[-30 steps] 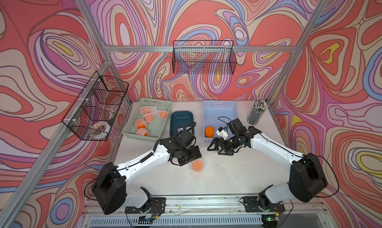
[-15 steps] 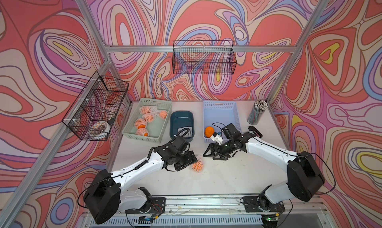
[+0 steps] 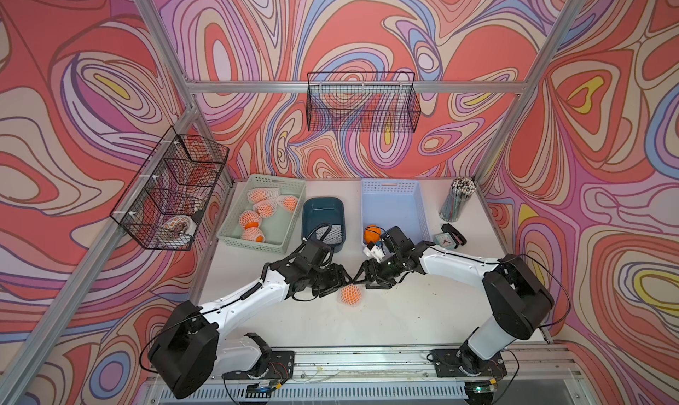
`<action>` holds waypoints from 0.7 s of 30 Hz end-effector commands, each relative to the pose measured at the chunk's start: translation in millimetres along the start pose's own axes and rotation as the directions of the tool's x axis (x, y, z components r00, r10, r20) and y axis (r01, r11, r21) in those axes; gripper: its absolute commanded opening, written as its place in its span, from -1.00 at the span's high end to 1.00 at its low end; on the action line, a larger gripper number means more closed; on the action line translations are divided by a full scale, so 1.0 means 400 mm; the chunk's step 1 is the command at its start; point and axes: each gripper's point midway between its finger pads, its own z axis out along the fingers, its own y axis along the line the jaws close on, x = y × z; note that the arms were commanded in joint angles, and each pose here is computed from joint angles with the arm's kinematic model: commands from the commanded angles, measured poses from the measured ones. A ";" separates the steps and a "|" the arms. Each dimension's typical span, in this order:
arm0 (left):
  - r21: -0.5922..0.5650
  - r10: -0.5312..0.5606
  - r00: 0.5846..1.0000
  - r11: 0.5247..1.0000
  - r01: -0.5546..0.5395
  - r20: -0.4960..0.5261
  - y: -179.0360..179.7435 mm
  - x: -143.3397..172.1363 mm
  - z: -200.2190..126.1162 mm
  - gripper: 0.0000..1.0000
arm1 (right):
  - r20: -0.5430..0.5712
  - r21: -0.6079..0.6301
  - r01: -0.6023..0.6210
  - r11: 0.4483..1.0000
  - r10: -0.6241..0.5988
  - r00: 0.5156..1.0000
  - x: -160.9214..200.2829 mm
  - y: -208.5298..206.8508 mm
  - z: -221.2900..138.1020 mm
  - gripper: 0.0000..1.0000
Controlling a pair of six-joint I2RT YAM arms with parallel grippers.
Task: Remove foam nets from oranges
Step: Remove the foam net from the orange.
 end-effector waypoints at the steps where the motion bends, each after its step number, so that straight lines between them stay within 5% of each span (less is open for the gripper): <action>1: 0.013 0.036 0.999 0.999 -0.036 -0.006 -0.007 -0.009 0.011 -0.18 | 0.002 -0.013 0.002 1.000 -0.002 1.000 -0.006 -0.002 0.021 -0.21; 6: 0.011 0.039 0.999 0.999 -0.039 -0.018 -0.003 -0.010 0.027 -0.06 | -0.013 -0.009 0.006 1.000 -0.006 1.000 -0.005 -0.003 0.039 0.04; 16: -0.001 0.052 0.999 0.999 -0.052 -0.005 0.020 0.000 0.020 0.02 | -0.020 -0.018 0.044 0.999 -0.044 0.999 -0.009 0.019 0.048 0.95; 21: 0.032 0.082 0.997 0.996 -0.083 0.015 0.017 0.001 0.014 0.03 | 0.017 -0.019 0.112 0.994 -0.112 0.994 -0.024 0.055 0.024 1.00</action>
